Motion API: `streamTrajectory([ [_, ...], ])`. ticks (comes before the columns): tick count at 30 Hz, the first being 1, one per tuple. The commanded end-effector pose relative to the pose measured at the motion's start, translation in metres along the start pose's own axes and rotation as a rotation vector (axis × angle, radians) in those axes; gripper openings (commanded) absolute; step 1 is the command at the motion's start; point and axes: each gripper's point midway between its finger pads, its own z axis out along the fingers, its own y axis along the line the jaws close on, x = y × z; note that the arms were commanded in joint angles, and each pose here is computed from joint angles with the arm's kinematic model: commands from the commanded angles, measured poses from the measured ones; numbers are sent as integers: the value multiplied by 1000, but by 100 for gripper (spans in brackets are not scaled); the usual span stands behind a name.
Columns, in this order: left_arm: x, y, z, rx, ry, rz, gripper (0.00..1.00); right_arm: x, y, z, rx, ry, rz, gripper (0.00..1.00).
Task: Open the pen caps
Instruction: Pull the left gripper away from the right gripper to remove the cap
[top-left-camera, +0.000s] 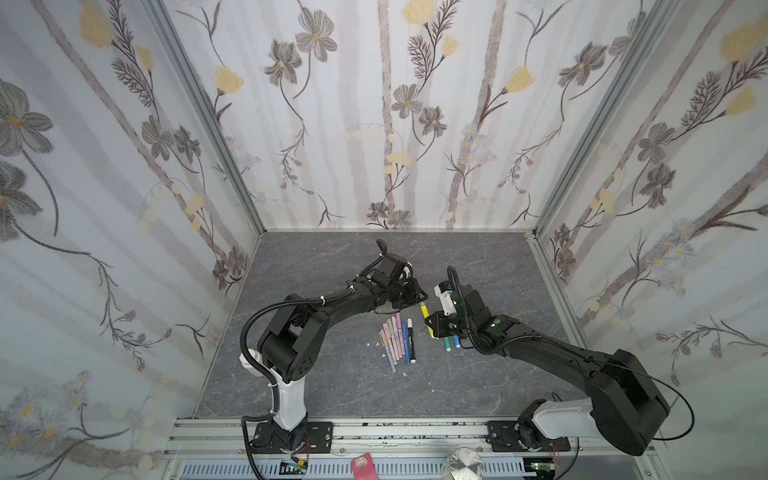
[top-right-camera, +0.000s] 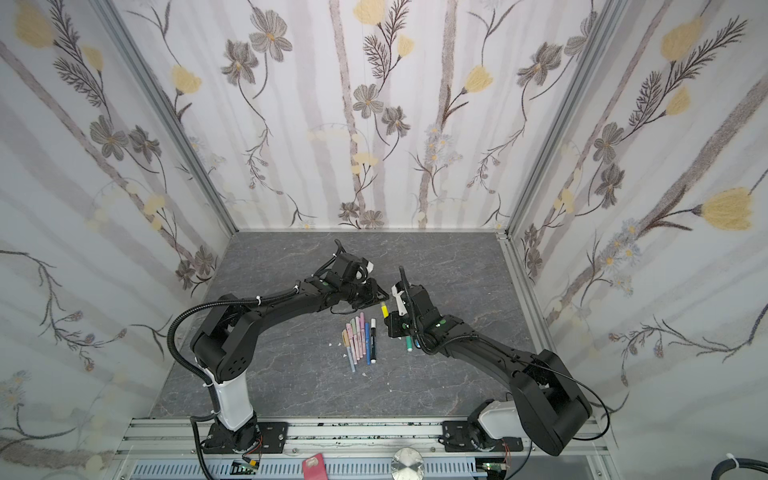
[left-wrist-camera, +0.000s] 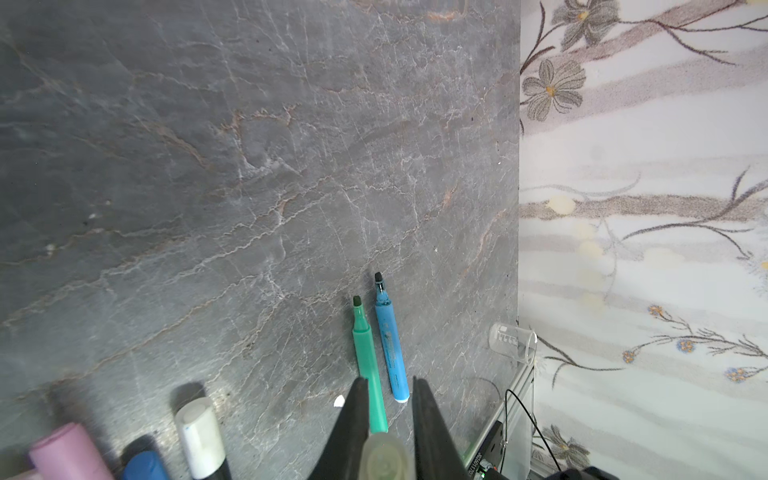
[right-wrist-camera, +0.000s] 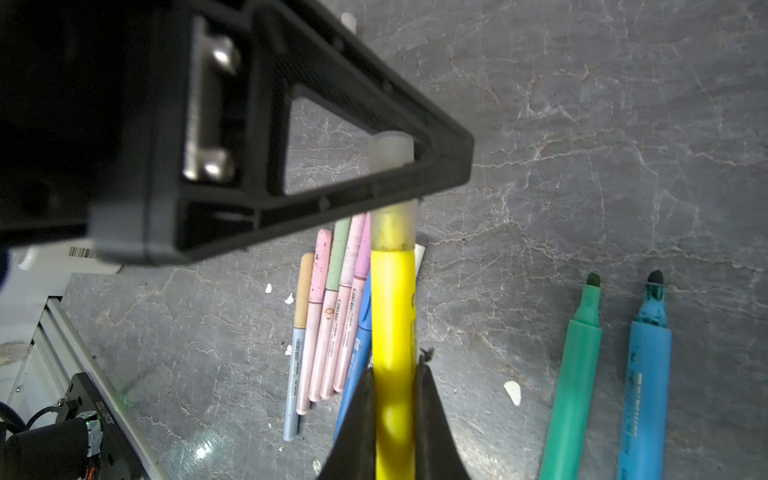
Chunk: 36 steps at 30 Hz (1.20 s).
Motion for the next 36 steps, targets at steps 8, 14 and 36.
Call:
streamTrajectory([
  [8, -5, -6, -1, 25, -15, -1, 12, -3, 1, 0, -7, -20, 2, 2],
  [14, -1, -4, 1, 19, 0, -1, 28, -8, 2, -1, -5, -35, 4, 2],
  [36, 5, -6, 3, 34, 17, 0, 20, -8, -2, 2, 8, -36, 9, 2],
])
